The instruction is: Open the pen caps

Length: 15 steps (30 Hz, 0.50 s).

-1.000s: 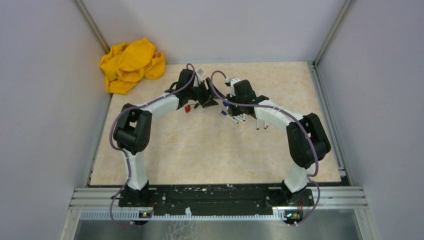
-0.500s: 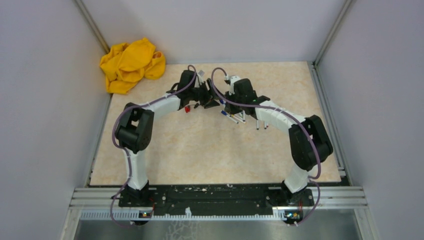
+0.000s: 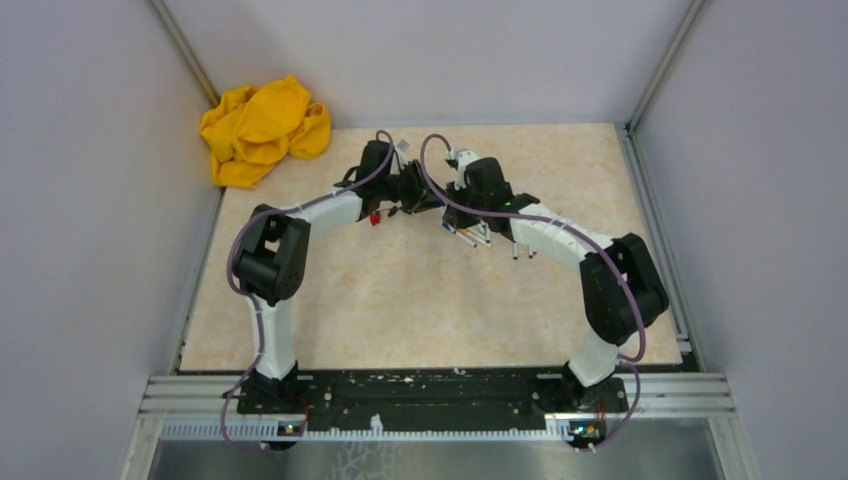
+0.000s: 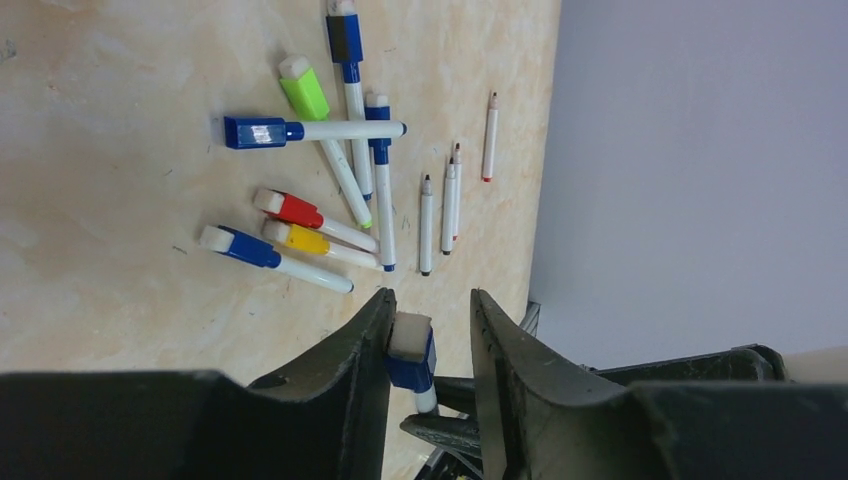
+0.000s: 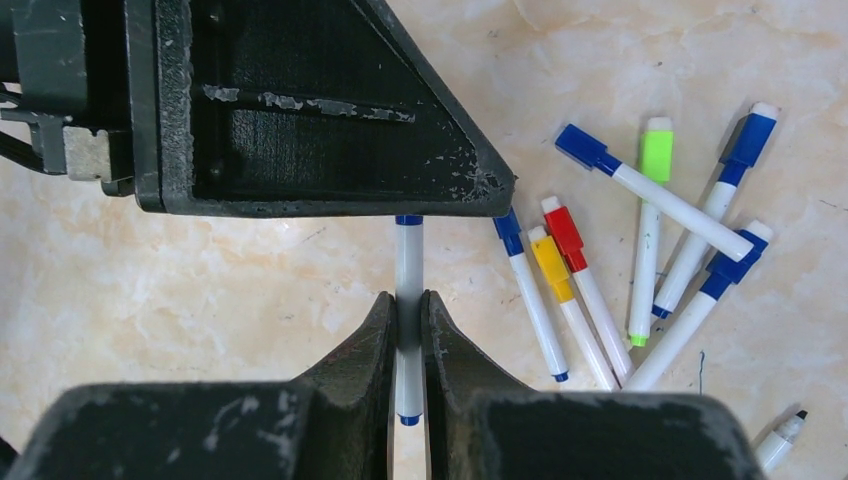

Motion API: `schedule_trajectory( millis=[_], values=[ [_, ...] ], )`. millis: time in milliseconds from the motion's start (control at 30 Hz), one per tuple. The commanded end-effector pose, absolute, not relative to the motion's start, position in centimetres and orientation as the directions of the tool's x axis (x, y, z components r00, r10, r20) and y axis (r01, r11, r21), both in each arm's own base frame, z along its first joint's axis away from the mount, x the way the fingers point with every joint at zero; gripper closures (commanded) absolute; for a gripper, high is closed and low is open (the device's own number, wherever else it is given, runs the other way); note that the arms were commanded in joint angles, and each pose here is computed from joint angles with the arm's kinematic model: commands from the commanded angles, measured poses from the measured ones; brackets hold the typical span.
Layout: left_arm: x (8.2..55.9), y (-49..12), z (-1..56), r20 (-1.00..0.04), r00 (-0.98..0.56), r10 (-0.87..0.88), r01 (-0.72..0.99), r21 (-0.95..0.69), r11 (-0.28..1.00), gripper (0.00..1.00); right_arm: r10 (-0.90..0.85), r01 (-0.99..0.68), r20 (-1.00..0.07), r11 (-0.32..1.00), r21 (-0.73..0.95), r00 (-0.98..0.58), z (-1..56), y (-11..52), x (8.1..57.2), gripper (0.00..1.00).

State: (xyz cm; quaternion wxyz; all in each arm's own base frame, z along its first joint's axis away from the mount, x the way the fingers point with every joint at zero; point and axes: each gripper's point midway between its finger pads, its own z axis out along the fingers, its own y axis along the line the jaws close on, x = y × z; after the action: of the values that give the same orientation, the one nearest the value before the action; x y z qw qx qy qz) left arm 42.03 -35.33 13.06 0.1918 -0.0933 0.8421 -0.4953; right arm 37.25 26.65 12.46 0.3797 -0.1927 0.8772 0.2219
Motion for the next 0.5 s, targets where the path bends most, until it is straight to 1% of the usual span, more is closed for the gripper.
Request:
schedule_trajectory(
  millis=[0,67,200,467],
  values=[
    [42.0,-35.8,13.1,-0.206,-0.913,-0.354,0.019,-0.885,0.465,0.65,-0.135,-0.531,-0.797,0.808,0.256,-0.589,14.8,27.6,37.3,1.00],
    [41.9,-35.8,13.1,-0.205,-0.913,-0.353,0.019,-0.885,0.466,0.73,-0.132,-0.526,-0.798,0.812,0.253,-0.588,14.7,27.5,37.4,1.00],
    [41.7,-35.8,13.0,-0.210,-0.912,-0.353,0.024,-0.886,0.463,1.00,-0.125,-0.522,-0.801,0.814,0.255,-0.586,14.8,27.5,37.4,1.00],
    [42.7,-35.7,14.1,-0.256,-0.891,-0.374,0.059,-0.884,0.465,1.00,-0.100,-0.521,-0.808,0.808,0.273,-0.580,14.8,27.9,37.7,1.00]
  ],
)
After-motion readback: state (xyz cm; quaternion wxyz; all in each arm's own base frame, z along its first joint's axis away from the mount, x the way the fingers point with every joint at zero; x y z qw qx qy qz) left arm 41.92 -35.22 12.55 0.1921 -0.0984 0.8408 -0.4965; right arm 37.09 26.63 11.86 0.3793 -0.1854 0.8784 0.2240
